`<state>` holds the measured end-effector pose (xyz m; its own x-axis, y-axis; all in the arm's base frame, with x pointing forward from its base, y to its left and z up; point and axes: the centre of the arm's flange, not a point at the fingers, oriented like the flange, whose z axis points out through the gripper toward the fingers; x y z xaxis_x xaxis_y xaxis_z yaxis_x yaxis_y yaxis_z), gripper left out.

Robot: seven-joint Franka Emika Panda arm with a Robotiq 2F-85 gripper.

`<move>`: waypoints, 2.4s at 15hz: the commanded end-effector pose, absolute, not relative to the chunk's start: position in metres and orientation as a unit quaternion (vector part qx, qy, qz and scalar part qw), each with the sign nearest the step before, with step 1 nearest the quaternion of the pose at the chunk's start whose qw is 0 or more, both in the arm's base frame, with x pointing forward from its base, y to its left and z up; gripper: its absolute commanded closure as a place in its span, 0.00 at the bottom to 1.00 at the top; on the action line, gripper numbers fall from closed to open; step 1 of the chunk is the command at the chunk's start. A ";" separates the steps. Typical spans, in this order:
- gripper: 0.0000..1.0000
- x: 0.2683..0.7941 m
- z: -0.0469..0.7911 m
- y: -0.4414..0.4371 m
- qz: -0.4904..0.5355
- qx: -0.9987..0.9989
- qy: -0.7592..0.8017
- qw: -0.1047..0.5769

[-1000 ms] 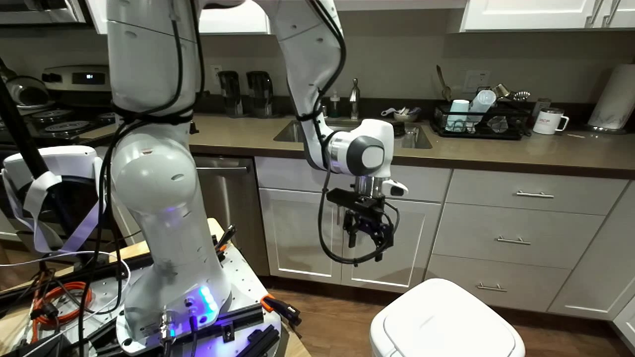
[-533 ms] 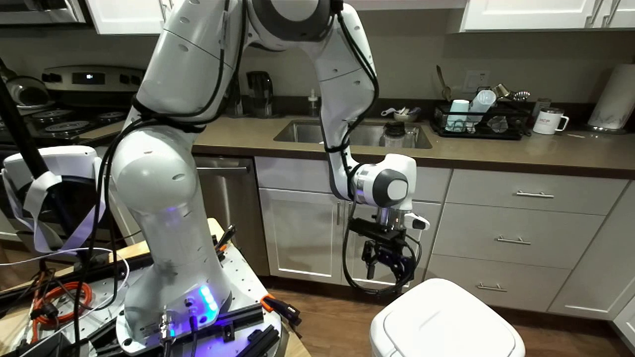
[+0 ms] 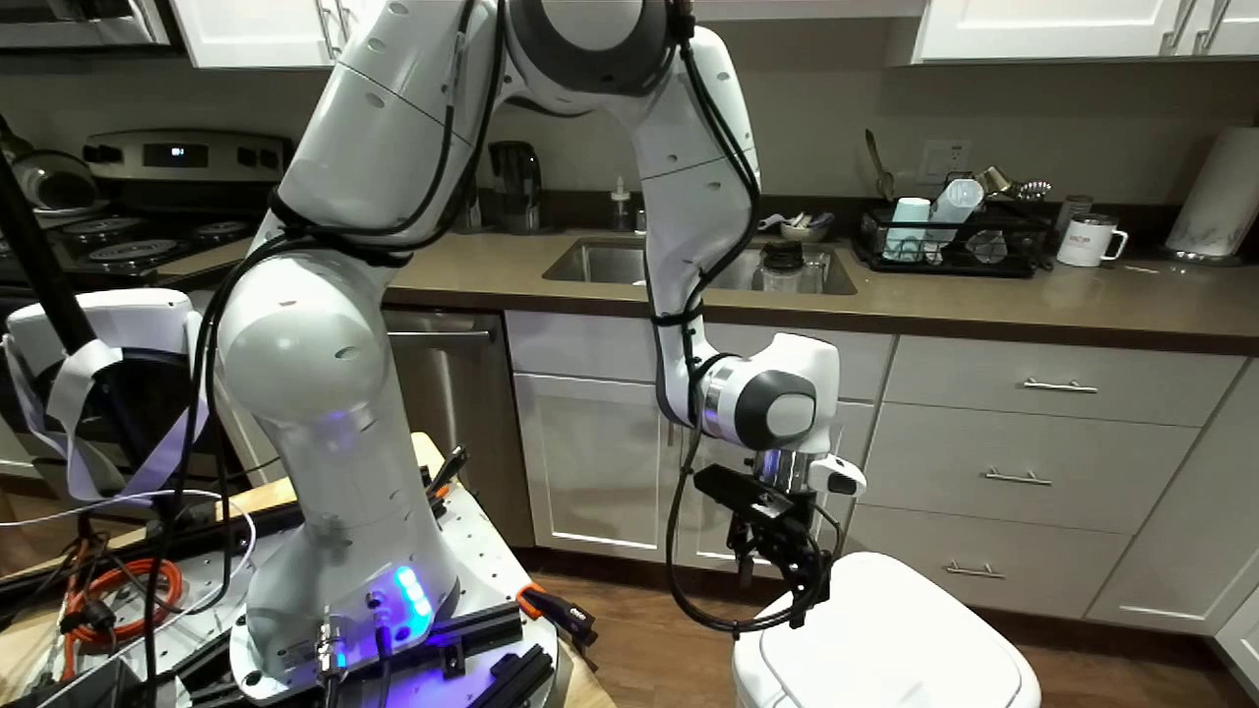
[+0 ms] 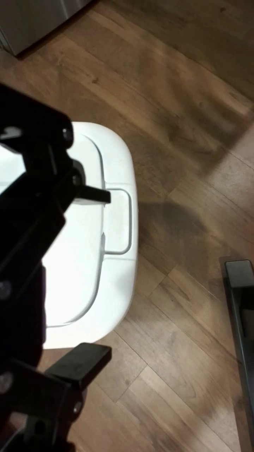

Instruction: Open the lid of the white bin

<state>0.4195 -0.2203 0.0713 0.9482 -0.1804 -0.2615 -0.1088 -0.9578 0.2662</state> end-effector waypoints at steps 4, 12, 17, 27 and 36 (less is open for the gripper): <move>0.00 0.395 0.041 -0.236 -0.148 0.974 -0.103 0.140; 0.07 0.371 -0.001 -0.244 -0.148 0.975 -0.131 0.098; 0.45 0.362 -0.013 -0.250 -0.146 0.975 -0.148 0.081; 0.98 0.392 -0.038 -0.261 -0.122 0.983 -0.115 0.075; 0.92 0.411 -0.061 -0.269 -0.112 0.986 -0.069 0.102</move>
<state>0.4117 -0.2603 -0.0487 0.9575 -0.1956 -0.2122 -0.1527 -0.9673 0.2025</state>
